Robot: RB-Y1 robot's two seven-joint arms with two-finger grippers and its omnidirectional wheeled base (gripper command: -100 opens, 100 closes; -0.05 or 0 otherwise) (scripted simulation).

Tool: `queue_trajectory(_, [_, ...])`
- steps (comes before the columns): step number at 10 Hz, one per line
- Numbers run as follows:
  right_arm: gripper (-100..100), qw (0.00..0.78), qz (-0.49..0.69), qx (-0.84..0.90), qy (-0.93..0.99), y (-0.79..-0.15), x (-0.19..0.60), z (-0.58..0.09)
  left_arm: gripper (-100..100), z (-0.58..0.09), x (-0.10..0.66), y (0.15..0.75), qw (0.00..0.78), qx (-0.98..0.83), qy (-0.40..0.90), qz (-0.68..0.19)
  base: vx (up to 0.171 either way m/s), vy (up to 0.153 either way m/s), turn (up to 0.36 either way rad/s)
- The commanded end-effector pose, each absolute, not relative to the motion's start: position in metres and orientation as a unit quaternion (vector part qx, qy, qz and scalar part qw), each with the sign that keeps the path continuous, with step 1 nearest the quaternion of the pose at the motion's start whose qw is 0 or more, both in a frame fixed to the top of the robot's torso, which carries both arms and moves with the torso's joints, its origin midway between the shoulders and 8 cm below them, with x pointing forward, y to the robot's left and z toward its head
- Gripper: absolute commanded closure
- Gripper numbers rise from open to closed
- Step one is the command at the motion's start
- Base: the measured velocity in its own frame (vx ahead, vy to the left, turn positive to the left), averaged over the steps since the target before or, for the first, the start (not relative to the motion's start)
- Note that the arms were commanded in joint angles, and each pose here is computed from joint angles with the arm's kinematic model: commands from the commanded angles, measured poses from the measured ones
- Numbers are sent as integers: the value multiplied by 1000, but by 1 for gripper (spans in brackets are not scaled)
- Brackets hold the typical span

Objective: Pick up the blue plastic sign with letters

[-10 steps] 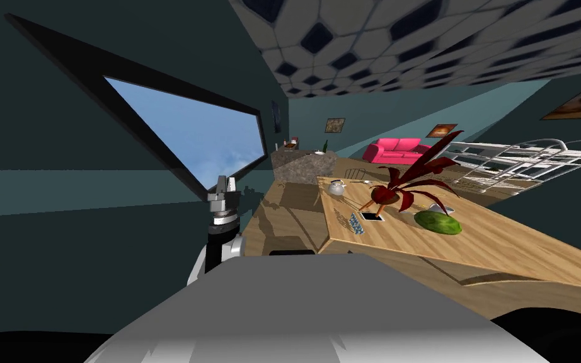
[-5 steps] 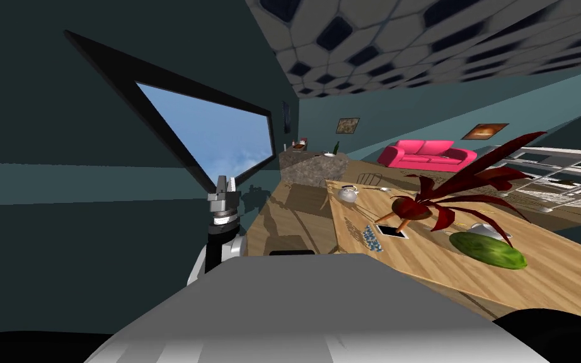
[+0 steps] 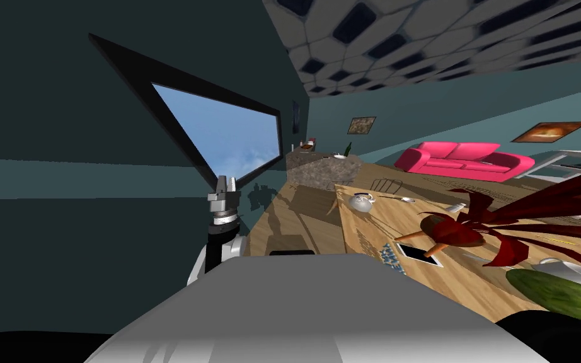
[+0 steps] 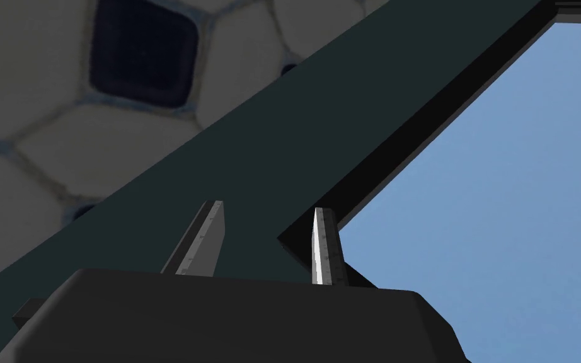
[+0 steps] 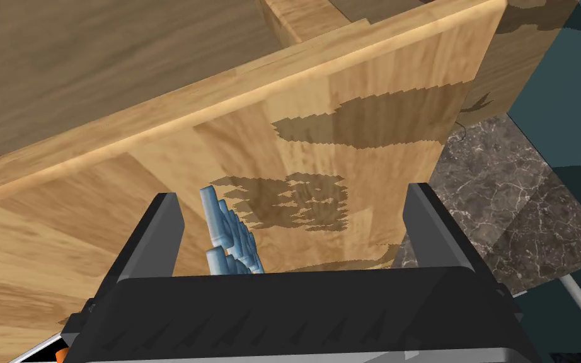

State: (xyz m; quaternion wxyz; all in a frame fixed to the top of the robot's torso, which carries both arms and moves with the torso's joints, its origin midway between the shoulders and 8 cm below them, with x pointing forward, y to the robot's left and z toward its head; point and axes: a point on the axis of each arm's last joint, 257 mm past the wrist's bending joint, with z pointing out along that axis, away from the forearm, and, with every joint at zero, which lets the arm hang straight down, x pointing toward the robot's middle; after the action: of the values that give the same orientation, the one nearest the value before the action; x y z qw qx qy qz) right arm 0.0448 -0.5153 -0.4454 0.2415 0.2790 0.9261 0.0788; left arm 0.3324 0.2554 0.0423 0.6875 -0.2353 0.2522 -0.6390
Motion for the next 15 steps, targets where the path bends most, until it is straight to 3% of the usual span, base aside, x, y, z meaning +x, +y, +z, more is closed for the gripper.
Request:
queue_trajectory(1, [-100,235,62,276,930,-529,33,-446,0,42,332,255,688,-235,252,-639,102,-10,78])
queue_trajectory(4, [-100,212,-14,252,944,-586,10,-429,0,42,332,255,688,-235,252,-639,135,-17,208])
queue_trajectory(8, [-100,206,-43,239,948,-608,4,-420,0,42,332,255,688,-235,252,-639,86,-5,80])
queue_trajectory(9, [0,206,-45,238,948,-610,4,-420,0,42,332,255,688,-235,252,-639,8,-1,-2])
queue_trajectory(10, [-100,206,-46,244,946,-608,0,-429,0,42,332,255,688,-235,252,-639,10,-19,73])
queue_trajectory(13, [-100,206,-46,249,945,-607,-2,-436,0,42,332,255,688,-235,252,-639,8,-29,62])
queue_trajectory(14, [100,206,-46,248,945,-607,-3,-437,0,42,332,255,688,-235,252,-639,0,0,0])
queue_trajectory(15, [100,206,-46,248,945,-607,-3,-437,0,42,332,255,688,-235,252,-639,0,0,0])
